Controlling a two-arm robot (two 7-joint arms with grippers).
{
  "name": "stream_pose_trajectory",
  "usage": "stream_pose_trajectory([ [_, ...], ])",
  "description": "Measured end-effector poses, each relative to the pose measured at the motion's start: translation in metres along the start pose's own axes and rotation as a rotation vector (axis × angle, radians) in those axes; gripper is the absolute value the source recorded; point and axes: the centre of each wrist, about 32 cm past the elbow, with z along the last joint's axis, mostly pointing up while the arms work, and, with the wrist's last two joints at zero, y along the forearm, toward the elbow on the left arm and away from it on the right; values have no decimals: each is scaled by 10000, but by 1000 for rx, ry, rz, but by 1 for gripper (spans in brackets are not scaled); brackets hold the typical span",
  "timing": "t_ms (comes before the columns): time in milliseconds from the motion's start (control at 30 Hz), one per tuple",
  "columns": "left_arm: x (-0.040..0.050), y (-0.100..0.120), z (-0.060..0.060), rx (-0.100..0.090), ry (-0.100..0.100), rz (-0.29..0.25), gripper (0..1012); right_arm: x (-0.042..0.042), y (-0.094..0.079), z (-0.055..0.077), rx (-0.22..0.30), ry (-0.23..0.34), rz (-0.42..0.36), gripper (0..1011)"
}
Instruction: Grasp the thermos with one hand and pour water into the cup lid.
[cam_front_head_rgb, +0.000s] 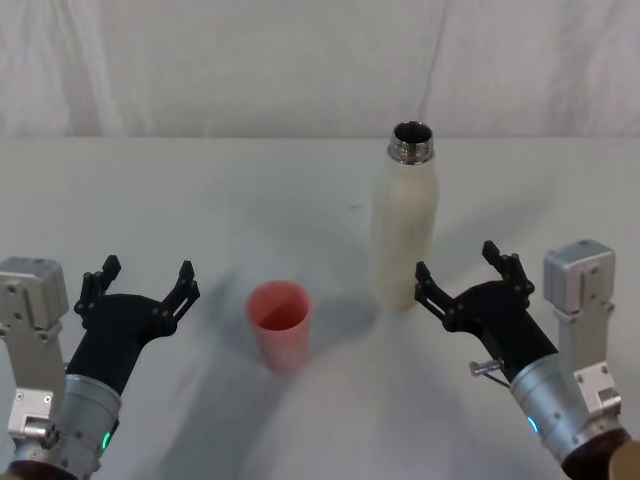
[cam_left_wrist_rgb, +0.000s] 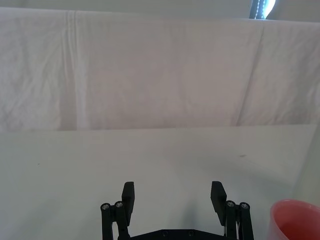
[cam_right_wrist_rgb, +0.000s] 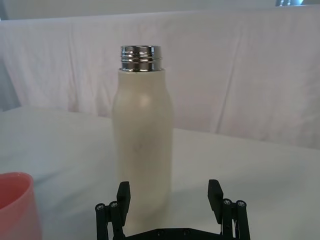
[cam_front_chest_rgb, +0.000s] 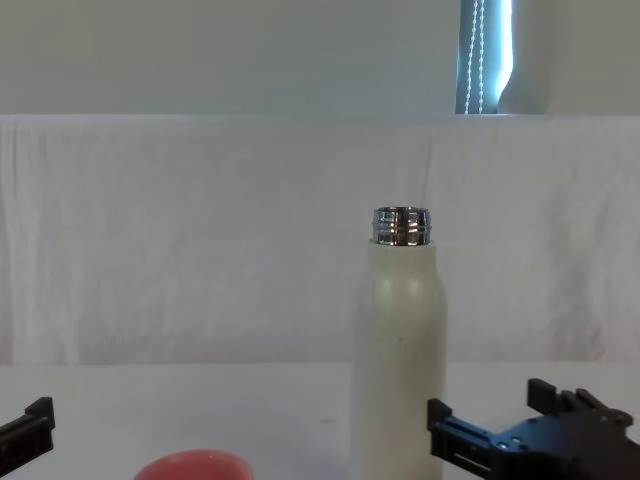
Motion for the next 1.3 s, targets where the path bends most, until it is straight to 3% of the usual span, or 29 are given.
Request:
stream_pose_trajectory([
  [300,0,0,0,0,0,0,1001,-32,146,27,6,3,25,1000],
  [567,0,0,0,0,0,0,1001,-83,329,24,-6,-32,52,1000],
  [867,0,0,0,0,0,0,1001,-77,484,11,-23,-47,59,1000],
  [1300,0,0,0,0,0,0,1001,-84,629,9,-33,-28,66,1000],
])
